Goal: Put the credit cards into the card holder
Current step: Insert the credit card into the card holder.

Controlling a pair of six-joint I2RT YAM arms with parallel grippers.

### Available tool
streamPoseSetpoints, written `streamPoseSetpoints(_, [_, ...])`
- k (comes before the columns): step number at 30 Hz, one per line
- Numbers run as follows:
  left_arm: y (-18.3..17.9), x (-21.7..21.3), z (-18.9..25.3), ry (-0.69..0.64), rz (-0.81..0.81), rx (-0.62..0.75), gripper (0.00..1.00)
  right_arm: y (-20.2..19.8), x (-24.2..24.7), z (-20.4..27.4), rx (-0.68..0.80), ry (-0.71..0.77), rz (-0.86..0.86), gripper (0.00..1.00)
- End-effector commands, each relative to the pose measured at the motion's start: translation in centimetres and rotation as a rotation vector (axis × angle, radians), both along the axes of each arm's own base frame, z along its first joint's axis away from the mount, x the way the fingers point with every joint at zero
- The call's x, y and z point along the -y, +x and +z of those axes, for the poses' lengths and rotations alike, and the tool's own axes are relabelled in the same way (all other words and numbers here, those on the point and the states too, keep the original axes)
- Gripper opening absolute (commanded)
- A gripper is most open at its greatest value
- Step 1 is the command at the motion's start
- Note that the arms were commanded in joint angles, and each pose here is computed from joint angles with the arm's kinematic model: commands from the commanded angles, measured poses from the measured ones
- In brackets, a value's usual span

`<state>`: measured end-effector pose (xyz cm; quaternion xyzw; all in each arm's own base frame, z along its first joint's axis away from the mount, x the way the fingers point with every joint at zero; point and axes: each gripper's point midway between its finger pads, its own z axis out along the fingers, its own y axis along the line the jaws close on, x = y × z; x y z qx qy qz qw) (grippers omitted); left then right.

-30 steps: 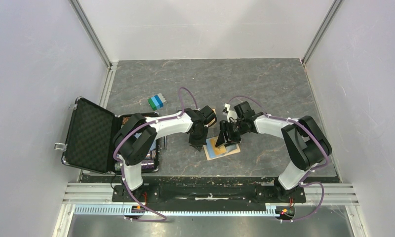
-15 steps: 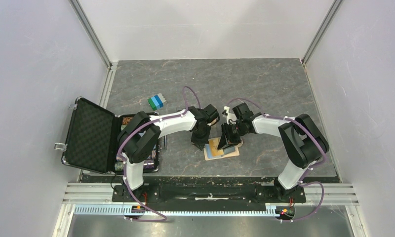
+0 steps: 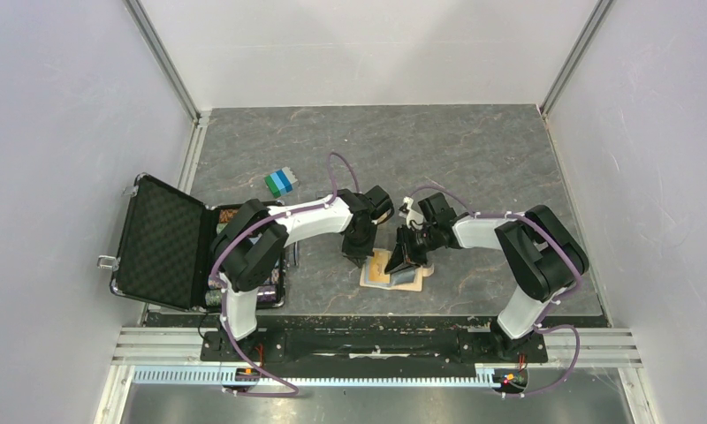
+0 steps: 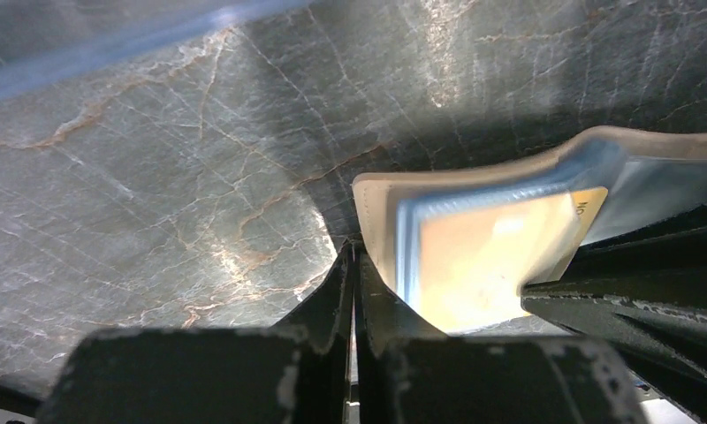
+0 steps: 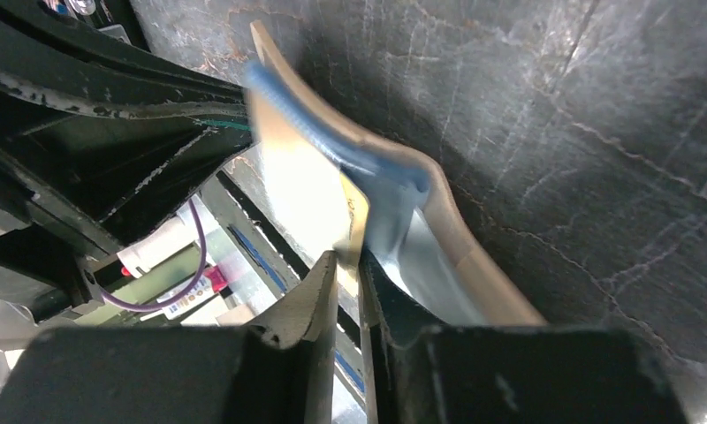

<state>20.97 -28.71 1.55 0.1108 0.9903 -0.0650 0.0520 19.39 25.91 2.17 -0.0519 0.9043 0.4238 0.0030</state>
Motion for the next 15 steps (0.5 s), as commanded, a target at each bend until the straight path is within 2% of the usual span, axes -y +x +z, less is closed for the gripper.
streamPoseSetpoints(1, [1.6,2.3,2.5,-0.067,-0.045,0.087,0.07,1.1,-1.4,1.8,0.075,0.069,0.007,0.1])
streamPoseSetpoints(5, [1.9,0.5,3.1,0.003,-0.044,0.124,0.23,1.4,-1.4,2.0,0.09,0.057,0.008,0.09])
streamPoseSetpoints(7, [1.7,0.2,3.4,0.004,-0.043,0.126,0.28,1.4,-1.4,2.0,0.085,0.057,0.007,0.2])
streamPoseSetpoints(11, [1.6,0.2,4.0,-0.019,-0.025,0.123,0.32,1.2,-1.5,2.1,0.077,0.069,0.01,0.33])
streamPoseSetpoints(15, [1.5,1.2,4.8,-0.108,-0.008,0.108,0.36,1.2,-1.3,2.5,0.094,0.055,0.013,0.51])
